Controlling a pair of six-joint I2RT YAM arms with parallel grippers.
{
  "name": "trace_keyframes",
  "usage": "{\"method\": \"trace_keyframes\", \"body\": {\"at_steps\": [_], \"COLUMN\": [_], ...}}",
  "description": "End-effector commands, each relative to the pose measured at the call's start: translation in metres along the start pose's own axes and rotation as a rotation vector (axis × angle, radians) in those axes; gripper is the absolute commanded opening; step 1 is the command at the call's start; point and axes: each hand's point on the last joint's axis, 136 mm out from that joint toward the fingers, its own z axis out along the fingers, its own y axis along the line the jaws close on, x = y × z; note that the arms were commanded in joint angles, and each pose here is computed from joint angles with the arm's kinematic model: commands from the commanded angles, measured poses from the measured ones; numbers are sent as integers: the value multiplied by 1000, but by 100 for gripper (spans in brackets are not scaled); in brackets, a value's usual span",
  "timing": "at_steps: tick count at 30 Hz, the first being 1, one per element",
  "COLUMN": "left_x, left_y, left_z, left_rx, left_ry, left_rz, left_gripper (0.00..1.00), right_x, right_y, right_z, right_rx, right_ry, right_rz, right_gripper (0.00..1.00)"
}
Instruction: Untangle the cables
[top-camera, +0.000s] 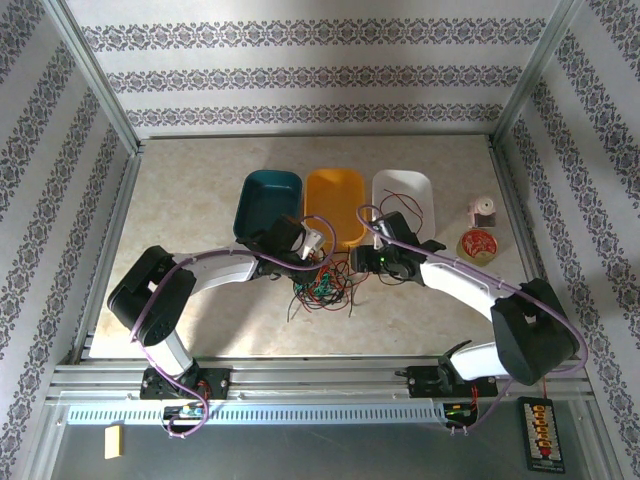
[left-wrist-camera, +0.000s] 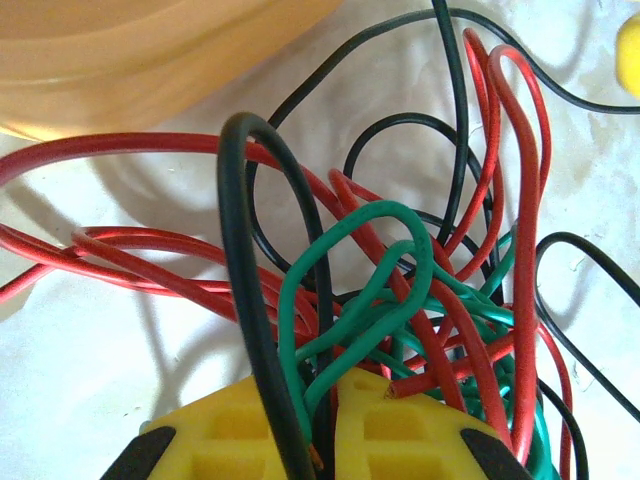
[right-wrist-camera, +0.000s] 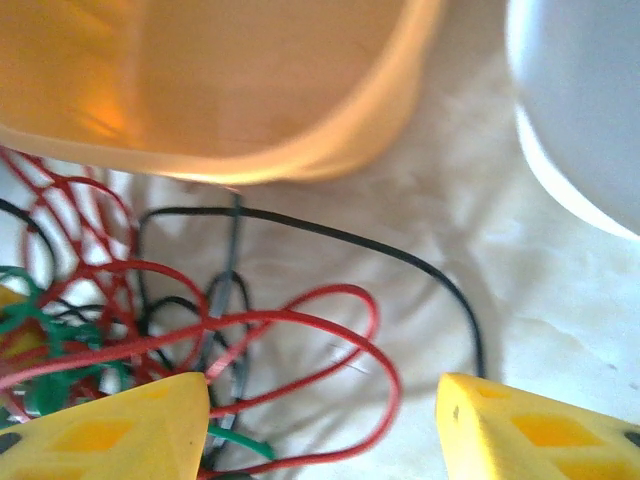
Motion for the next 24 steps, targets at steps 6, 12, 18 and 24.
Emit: {"method": "trace_keyframes", "body": {"at_steps": [6,12,18,24], "left_x": [23,21,21,20], "left_y": [7,5,6,11], "left_z": [4,2,-1,-3], "left_rx": [-58,-59,-76,-105], "left_ry": [69,54,43,42], "left_rz": [5,7,9,-1], "left_gripper": [4,9,27,59], "right_x": [33,31,40,35], "right_y": [-23,-20,-29,-34], "right_z": [24,37,44,39], "right_rx": [90,169,320,386], "right_ry": [102,112,129,65], "right_rz": [45,-43,-116,-113], "right_gripper": [56,52,40,10]}}
